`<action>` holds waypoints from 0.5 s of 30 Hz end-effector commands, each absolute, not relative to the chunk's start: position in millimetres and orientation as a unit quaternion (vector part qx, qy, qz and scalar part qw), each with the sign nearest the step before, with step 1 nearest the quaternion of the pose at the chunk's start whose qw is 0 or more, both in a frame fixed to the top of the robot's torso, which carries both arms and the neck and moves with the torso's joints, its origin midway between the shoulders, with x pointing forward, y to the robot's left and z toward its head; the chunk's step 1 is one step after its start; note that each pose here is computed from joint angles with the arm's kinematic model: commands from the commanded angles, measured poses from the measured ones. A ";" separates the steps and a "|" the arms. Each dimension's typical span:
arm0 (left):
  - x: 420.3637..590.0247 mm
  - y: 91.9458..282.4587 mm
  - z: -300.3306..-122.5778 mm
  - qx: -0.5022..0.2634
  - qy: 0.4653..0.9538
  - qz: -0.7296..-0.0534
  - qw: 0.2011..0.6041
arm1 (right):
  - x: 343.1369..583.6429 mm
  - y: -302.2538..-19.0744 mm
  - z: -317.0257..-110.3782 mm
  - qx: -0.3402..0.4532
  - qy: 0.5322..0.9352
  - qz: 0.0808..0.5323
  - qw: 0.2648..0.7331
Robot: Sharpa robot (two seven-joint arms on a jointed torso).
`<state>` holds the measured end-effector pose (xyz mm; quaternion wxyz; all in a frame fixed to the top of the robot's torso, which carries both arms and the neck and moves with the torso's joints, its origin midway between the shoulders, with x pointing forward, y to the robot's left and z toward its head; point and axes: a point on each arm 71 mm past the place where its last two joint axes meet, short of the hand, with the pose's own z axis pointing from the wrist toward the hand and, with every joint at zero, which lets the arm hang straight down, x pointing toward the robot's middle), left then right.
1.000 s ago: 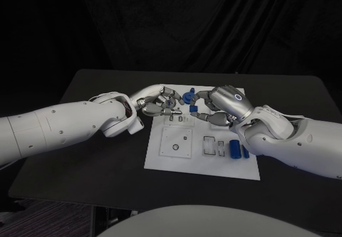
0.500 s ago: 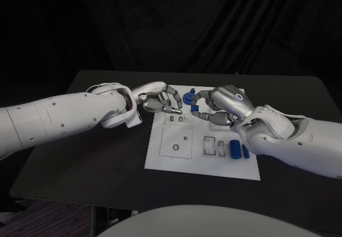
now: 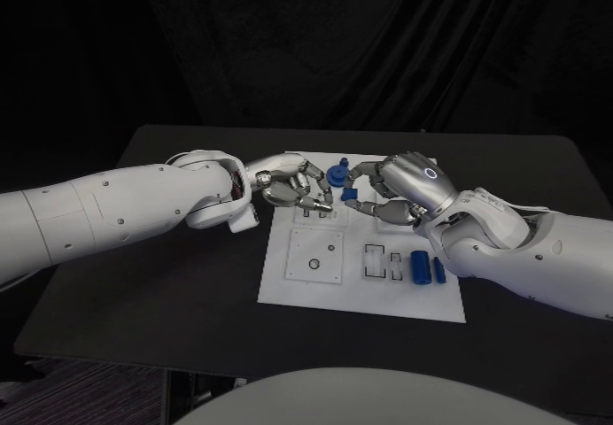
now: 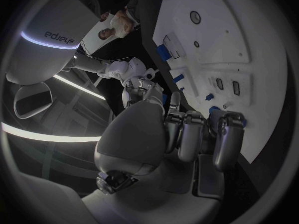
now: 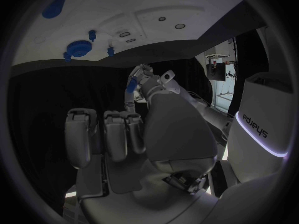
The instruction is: Assemble the parts on the task board
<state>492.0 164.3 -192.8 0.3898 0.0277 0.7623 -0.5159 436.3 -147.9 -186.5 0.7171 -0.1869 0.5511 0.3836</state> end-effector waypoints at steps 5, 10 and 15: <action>491.6 161.5 -189.8 -0.013 0.743 -0.550 0.381 | 434.2 -146.1 -185.4 -0.186 0.542 0.389 0.721; 492.4 162.4 -191.8 -0.058 0.747 -0.560 0.354 | 434.1 -146.0 -185.4 -0.187 0.542 0.389 0.721; 493.1 164.5 -196.9 -0.112 0.759 -0.560 0.314 | 434.5 -146.9 -185.5 -0.186 0.542 0.388 0.722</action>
